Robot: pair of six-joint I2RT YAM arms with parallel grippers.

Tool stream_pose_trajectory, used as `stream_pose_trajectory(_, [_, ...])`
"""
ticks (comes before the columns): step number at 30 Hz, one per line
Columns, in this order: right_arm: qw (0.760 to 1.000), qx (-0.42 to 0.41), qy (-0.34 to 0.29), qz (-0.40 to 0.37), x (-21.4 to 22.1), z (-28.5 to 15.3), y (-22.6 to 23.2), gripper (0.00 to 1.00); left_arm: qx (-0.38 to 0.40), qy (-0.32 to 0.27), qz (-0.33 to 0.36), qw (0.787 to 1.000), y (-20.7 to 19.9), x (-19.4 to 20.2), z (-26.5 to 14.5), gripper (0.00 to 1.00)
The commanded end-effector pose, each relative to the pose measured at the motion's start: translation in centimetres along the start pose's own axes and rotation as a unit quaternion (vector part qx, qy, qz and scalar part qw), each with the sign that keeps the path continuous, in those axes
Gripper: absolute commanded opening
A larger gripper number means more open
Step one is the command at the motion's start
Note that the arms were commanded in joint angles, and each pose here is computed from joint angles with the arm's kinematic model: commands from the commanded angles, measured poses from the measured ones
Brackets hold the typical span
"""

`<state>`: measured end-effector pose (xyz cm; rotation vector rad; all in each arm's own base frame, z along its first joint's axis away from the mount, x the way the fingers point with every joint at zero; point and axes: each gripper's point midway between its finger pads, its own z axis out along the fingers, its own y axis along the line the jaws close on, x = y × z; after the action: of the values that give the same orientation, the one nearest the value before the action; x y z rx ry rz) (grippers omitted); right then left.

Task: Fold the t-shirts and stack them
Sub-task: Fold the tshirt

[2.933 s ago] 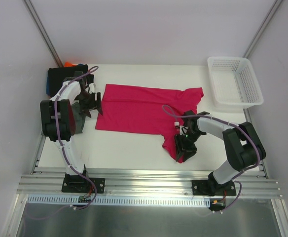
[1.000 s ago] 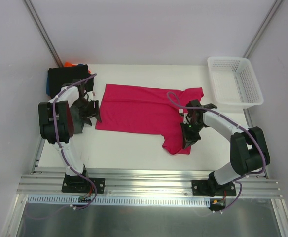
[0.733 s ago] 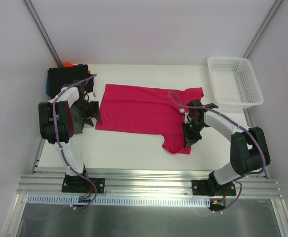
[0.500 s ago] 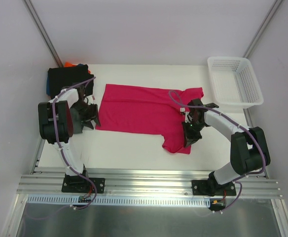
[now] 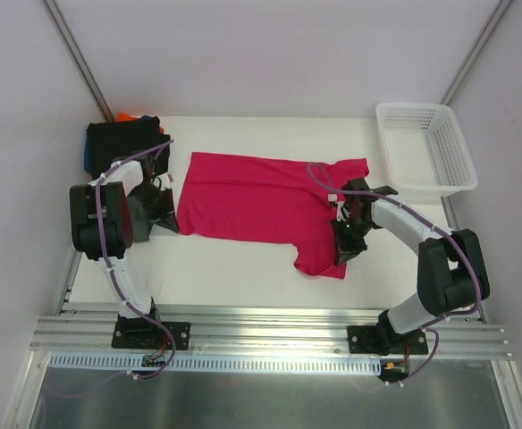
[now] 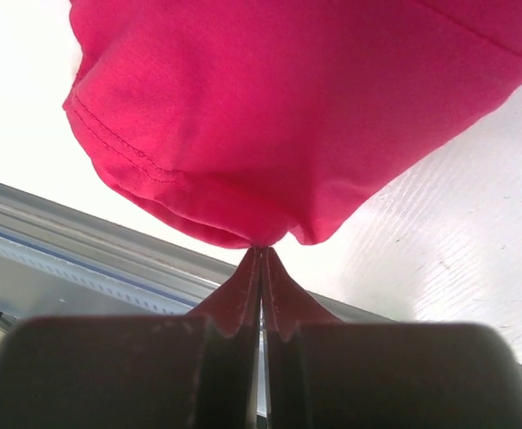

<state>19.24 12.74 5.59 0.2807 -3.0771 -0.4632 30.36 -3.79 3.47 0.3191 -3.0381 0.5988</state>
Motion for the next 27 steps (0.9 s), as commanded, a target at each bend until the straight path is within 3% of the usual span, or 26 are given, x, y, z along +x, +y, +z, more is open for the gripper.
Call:
stream_pose_trajectory(1, [1.000,0.007,-0.029,-0.010,-1.5,-1.2,-0.3,0.01,0.007,0.002,-0.006,1.000,-0.3,0.0,-0.6,0.00])
stream_pose_trajectory(27, [0.984,0.036,-0.170,0.049,-7.7,-8.8,-4.6,0.01,0.001,-0.076,0.030,0.997,-1.7,-3.1,-5.6,0.00])
